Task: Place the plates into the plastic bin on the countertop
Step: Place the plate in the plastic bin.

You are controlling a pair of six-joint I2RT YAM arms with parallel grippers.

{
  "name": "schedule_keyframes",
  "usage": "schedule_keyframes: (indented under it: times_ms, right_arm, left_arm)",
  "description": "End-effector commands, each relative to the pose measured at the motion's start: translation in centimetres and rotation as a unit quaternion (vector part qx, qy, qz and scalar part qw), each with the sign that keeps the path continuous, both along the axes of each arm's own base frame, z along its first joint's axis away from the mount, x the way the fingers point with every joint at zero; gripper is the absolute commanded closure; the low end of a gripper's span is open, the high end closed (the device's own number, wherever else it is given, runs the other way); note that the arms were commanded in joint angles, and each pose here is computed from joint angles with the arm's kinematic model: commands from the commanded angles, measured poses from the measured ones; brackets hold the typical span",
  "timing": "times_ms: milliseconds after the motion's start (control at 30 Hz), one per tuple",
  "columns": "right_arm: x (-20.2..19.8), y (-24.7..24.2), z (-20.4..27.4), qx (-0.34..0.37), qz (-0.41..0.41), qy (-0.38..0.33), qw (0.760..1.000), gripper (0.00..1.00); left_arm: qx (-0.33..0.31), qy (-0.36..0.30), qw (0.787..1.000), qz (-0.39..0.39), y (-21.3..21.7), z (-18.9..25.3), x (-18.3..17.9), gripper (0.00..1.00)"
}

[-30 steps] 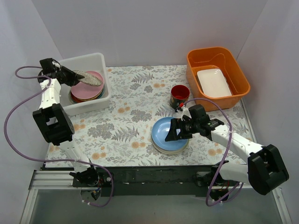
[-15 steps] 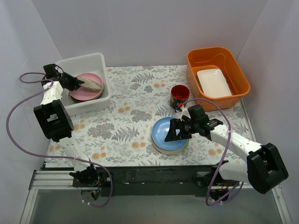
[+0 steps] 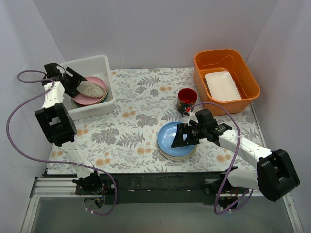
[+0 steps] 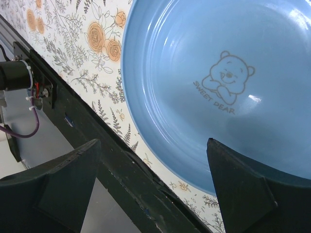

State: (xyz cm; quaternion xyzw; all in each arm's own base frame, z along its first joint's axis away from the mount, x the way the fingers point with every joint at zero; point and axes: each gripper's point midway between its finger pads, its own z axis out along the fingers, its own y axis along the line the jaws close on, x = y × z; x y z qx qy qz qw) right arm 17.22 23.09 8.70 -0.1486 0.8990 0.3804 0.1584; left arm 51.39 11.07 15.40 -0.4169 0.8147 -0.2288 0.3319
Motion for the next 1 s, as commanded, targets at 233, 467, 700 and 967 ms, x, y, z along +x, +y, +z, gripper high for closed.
schedule_keyframes:
  times_ms: [233, 467, 700, 967]
  right_arm:
    - [-0.2, 0.3, 0.5, 0.011, 0.01, -0.009, 1.0, 0.04]
    - [-0.2, 0.3, 0.7, 0.011, 0.009, -0.01, 1.0, 0.04]
    - [-0.3, 0.1, 0.6, 0.008, 0.008, -0.013, 1.0, 0.04]
    - [0.4, -0.3, 1.3, -0.002, -0.013, -0.027, 1.0, 0.04]
  left_arm:
    - [0.119, -0.002, 0.991, 0.058, 3.9, 7.4, 0.9, 0.02]
    - [0.151, -0.023, 0.987, 0.051, 2.7, 9.7, 0.4, 0.02]
    - [0.141, -0.032, 0.989, 0.018, 0.0, 9.4, 0.0, 0.02]
    - [0.128, -0.052, 0.988, -0.068, -8.4, 9.4, -1.7, 0.02]
